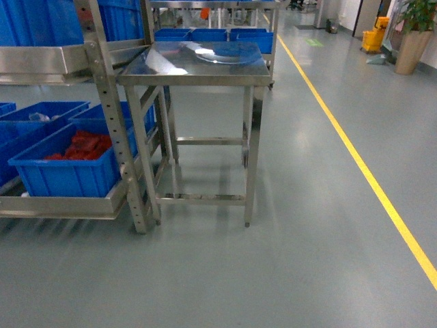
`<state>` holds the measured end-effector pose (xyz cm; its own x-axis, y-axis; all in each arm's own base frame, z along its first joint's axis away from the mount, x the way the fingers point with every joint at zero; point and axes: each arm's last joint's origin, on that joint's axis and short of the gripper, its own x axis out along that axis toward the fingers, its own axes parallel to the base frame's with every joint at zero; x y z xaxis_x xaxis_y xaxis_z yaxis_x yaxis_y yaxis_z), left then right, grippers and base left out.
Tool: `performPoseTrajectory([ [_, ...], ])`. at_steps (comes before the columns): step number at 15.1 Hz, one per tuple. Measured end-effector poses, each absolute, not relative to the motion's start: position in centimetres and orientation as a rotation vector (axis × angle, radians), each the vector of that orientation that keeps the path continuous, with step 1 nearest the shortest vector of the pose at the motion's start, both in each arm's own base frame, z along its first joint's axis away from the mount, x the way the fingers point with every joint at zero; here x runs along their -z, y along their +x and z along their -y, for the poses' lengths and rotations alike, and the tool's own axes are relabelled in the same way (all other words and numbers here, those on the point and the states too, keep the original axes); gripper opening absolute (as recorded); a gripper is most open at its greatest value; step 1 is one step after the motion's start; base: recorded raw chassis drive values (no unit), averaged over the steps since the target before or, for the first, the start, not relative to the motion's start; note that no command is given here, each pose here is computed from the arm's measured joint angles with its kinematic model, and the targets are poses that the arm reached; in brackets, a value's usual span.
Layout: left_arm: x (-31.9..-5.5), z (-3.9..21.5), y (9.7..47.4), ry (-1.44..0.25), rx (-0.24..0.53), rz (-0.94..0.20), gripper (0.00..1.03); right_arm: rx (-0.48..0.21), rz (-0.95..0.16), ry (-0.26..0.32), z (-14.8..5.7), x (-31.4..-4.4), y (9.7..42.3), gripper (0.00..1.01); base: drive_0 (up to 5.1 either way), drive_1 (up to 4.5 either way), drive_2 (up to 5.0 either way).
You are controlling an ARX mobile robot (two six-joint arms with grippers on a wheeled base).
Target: Sort blue parts and orange caps into right shelf containers
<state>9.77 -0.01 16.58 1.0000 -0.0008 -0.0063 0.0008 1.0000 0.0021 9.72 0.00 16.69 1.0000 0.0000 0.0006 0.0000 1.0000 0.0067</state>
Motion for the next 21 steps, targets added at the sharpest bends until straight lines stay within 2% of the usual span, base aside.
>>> performPoseTrajectory([
  [21, -16.59, 0.01, 9.77, 0.002, 0.0, -0.004, 0.43, 0.0, 0.006, 0.007, 0.0, -16.74, 9.72, 0.46, 0.0, 4.25, -4.2],
])
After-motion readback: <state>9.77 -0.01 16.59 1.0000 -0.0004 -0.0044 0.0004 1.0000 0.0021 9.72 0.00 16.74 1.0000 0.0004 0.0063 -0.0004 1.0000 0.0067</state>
